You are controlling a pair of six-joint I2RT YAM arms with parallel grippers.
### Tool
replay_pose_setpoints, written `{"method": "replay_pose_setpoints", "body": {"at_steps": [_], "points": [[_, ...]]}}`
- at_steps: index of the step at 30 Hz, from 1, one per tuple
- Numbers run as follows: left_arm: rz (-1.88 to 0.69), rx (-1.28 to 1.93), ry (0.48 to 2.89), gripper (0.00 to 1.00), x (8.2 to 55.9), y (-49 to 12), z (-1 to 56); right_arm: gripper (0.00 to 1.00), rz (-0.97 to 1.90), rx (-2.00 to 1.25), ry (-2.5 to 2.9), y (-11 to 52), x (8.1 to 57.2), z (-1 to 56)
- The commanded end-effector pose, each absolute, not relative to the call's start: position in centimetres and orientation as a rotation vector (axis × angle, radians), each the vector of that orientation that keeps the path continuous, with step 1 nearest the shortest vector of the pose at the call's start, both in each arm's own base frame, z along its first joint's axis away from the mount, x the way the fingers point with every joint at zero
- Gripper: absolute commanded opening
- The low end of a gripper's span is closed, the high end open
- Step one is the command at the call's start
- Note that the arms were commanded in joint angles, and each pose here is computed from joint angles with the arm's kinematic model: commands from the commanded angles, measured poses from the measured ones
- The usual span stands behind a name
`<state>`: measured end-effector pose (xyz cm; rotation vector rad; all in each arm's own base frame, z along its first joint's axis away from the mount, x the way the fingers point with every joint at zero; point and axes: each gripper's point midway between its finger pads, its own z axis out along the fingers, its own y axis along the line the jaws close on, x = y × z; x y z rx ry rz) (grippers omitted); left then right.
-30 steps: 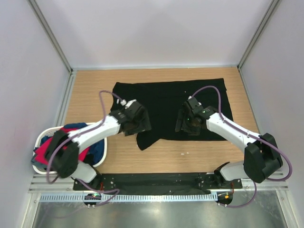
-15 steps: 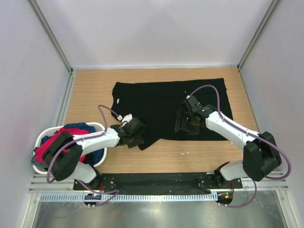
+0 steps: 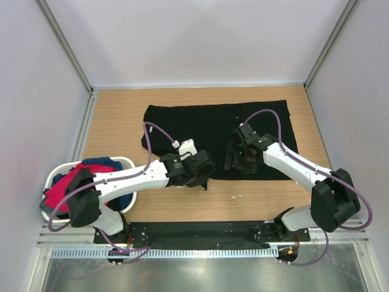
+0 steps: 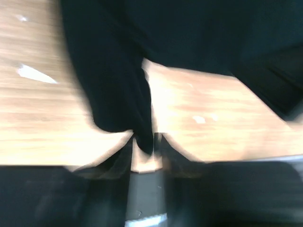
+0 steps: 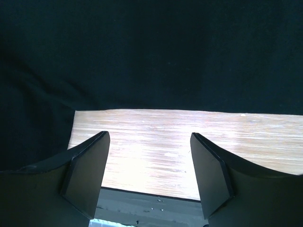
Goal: Fold and stack the t-shirts
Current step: Fold the tshirt
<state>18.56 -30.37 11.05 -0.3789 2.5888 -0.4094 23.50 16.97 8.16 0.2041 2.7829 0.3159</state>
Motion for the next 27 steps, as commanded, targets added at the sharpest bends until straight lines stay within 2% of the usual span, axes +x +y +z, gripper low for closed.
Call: {"method": "replay_pose_setpoints", "body": {"at_steps": [1, 3, 6, 8, 11, 13, 16, 18, 24, 27], "points": [[-0.244, -0.320, 2.623, 0.37, 17.3, -30.2, 10.6, 0.77, 0.315, 0.225, 2.757, 16.9, 24.0, 9.0], [-0.233, -0.265, 2.635, 0.68, 17.1, -31.5, 10.9, 0.77, 0.300, 0.223, 2.761, 16.7, 23.9, 8.9], [-0.195, -0.233, 2.627, 0.83, 17.5, -31.5, 10.5, 0.78, 0.287, 0.221, 2.758, 16.4, 23.7, 9.0], [-0.214, -0.275, 2.607, 0.84, 17.9, -31.1, 10.6, 0.78, 0.299, 0.218, 2.748, 16.4, 23.7, 9.3], [-0.230, -0.379, 2.613, 0.80, 17.7, -28.7, 9.8, 0.78, 0.308, 0.203, 2.744, 16.4, 23.5, 9.7], [-0.202, -0.430, 2.610, 0.74, 17.2, -26.5, 8.8, 0.78, 0.303, 0.191, 2.747, 16.3, 23.4, 9.6], [-0.217, -0.532, 2.571, 0.58, 16.9, -23.9, 8.3, 0.77, 0.298, 0.173, 2.757, 16.2, 23.2, 9.3], [-0.255, -0.594, 2.542, 0.44, 17.7, -22.7, 8.4, 0.77, 0.292, 0.161, 2.775, 16.2, 23.1, 9.0], [-0.221, -0.711, 2.519, 0.31, 20.1, -20.1, 6.6, 0.77, 0.283, 0.151, 2.781, 16.2, 23.1, 8.7], [-0.223, -0.706, 2.520, 0.32, 21.1, -20.5, 5.9, 0.76, 0.282, 0.152, 2.779, 16.2, 23.1, 8.7]]}}
